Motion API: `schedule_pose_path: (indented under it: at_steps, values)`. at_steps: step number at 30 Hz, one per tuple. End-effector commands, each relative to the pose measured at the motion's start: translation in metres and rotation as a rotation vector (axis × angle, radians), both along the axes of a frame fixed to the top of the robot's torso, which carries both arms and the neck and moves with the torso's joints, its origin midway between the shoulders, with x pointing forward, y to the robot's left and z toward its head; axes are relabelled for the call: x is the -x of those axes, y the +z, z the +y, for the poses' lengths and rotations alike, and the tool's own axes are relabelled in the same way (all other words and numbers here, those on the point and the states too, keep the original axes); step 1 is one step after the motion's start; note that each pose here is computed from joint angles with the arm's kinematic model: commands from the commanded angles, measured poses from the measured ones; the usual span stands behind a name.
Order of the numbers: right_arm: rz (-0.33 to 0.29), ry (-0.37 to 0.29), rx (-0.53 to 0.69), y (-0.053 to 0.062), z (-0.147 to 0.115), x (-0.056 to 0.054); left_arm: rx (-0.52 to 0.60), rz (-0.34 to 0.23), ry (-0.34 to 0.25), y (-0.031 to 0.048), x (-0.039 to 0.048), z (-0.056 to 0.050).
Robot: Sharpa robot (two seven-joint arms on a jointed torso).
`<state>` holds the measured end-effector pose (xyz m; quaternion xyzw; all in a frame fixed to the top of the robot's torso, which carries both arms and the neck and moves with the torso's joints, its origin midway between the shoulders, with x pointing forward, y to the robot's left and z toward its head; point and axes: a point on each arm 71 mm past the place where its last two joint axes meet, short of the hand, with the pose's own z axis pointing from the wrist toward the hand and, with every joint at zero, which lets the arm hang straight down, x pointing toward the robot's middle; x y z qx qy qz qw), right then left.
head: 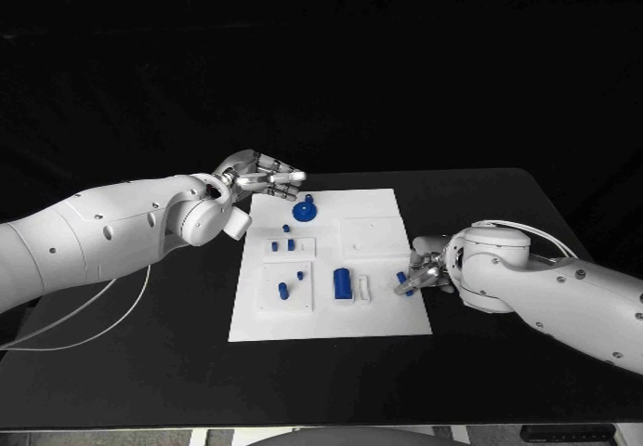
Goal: Assemble the parts on the task board
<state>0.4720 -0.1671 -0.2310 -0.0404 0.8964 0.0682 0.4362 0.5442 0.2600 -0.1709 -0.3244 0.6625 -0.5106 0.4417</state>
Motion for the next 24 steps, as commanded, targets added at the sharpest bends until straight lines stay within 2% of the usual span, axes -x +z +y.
schedule_pose_path:
  at_steps: [1, 15, 24]
  values:
    - [0.000, 0.008, 0.085, -0.010, -0.005, 0.002, -0.003, 0.009, -0.044, -0.0001, 0.0016, -0.004]
    - [0.038, 0.022, 0.113, -0.025, -0.002, 0.005, -0.007, 0.017, -0.054, -0.0005, 0.0022, -0.005]
    - [0.121, 0.007, 0.064, -0.032, -0.001, 0.007, -0.010, 0.023, -0.053, -0.0010, 0.0024, -0.004]
